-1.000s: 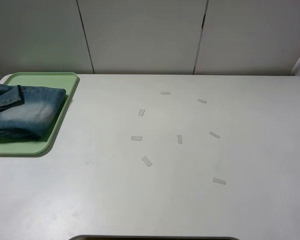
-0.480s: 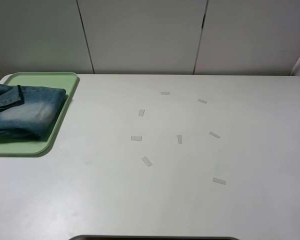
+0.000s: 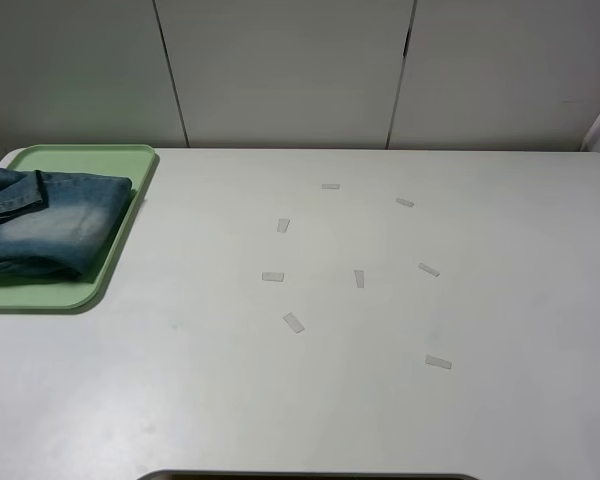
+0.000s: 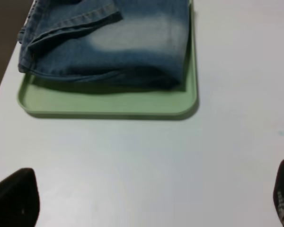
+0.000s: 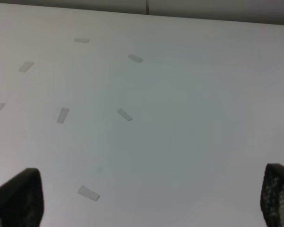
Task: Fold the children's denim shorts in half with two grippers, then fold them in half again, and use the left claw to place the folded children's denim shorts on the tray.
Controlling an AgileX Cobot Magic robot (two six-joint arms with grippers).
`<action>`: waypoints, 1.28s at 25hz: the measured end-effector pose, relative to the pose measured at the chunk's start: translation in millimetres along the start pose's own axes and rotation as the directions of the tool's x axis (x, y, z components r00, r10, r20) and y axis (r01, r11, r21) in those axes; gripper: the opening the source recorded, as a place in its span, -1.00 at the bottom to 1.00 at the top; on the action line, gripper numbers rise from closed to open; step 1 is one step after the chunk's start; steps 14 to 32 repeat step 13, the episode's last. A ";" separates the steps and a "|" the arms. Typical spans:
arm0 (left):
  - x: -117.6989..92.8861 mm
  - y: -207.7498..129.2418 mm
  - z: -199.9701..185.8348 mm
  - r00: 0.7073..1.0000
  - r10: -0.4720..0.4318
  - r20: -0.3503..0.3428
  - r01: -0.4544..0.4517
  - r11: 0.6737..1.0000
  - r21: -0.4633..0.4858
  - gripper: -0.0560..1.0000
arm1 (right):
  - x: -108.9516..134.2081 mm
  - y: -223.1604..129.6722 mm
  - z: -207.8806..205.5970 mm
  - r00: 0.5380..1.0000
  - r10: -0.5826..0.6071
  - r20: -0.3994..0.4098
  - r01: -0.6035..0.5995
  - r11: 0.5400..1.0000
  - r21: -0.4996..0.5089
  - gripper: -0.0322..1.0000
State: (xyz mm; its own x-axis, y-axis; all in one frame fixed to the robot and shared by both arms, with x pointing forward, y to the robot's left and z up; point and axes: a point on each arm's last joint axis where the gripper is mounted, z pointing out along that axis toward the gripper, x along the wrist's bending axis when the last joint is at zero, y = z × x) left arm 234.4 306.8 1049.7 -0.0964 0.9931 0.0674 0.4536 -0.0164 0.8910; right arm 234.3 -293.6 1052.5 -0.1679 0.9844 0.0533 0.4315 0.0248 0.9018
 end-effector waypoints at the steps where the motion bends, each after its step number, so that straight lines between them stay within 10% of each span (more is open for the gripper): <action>1: -0.6 -0.1 0.0 1.000 -0.004 0.008 0.004 1.000 0.001 0.99 | 0.0 0.0 0.0 1.000 0.000 0.000 0.000 1.000 0.000 0.41; 32: -5.5 -0.2 0.0 0.995 -0.009 0.101 0.009 1.000 0.001 0.99 | 0.0 0.0 0.0 1.000 0.000 0.000 0.000 1.000 0.000 0.41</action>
